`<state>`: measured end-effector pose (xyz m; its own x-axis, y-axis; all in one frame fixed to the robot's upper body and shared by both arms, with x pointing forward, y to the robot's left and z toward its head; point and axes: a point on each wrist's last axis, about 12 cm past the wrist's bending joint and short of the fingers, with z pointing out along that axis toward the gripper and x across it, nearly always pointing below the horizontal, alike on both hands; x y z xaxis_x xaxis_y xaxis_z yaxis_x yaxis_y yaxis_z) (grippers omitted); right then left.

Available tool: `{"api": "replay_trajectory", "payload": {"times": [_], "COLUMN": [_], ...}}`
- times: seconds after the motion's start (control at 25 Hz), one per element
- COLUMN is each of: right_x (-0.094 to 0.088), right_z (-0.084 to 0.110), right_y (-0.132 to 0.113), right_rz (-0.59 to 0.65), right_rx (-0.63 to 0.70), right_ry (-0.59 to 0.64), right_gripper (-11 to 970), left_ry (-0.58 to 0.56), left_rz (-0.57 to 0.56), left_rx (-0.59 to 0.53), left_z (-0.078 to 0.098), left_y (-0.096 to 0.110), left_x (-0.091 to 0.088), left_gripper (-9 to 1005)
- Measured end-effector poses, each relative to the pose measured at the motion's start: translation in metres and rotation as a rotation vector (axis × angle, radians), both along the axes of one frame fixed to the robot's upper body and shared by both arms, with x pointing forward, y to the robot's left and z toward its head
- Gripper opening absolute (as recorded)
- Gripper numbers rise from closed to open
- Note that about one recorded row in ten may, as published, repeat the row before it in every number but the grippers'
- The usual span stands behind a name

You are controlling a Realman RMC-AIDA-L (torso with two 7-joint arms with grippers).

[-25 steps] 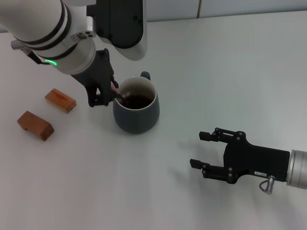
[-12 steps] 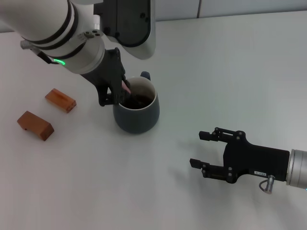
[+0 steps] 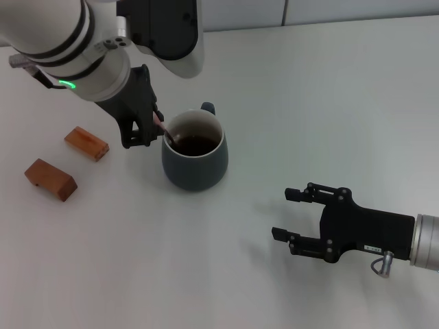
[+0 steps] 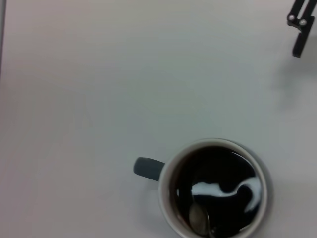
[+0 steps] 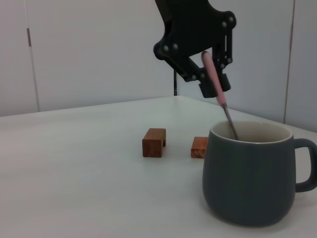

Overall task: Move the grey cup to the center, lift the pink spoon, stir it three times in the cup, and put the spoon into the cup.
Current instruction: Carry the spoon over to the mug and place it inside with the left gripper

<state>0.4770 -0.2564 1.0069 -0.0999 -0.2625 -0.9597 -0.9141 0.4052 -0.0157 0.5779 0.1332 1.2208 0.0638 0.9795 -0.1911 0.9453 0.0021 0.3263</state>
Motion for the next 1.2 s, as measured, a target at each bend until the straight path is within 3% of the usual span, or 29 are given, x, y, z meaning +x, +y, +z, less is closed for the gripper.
{"api": "replay_trajectory", "payload": {"times": [0.4,0.64,0.96,1.2], "right_x": [-0.001,-0.001,-0.001,-0.001], "right_z": [0.000,0.000,0.000,0.000], "right_y": [0.000,0.000,0.000,0.000], "right_rz": [0.001,0.001,0.001,0.001], "right_rx": [0.003,0.003,0.005,0.005], "right_ry": [0.002,0.002,0.003,0.004], "right_gripper": [743,742,742,742], "left_ry": [0.068,0.015,-0.015,0.043], "left_rz": [-0.048,-0.053,-0.002,-0.001], "left_rx": [-0.037,-0.054,-0.014,0.016], "left_z": [0.003,-0.002,-0.006,-0.003], "left_y": [-0.005,-0.013,-0.009,-0.005], "left_x": [-0.010,-0.004,0.003,-0.004], "left_gripper": [228,233,241,246]}}
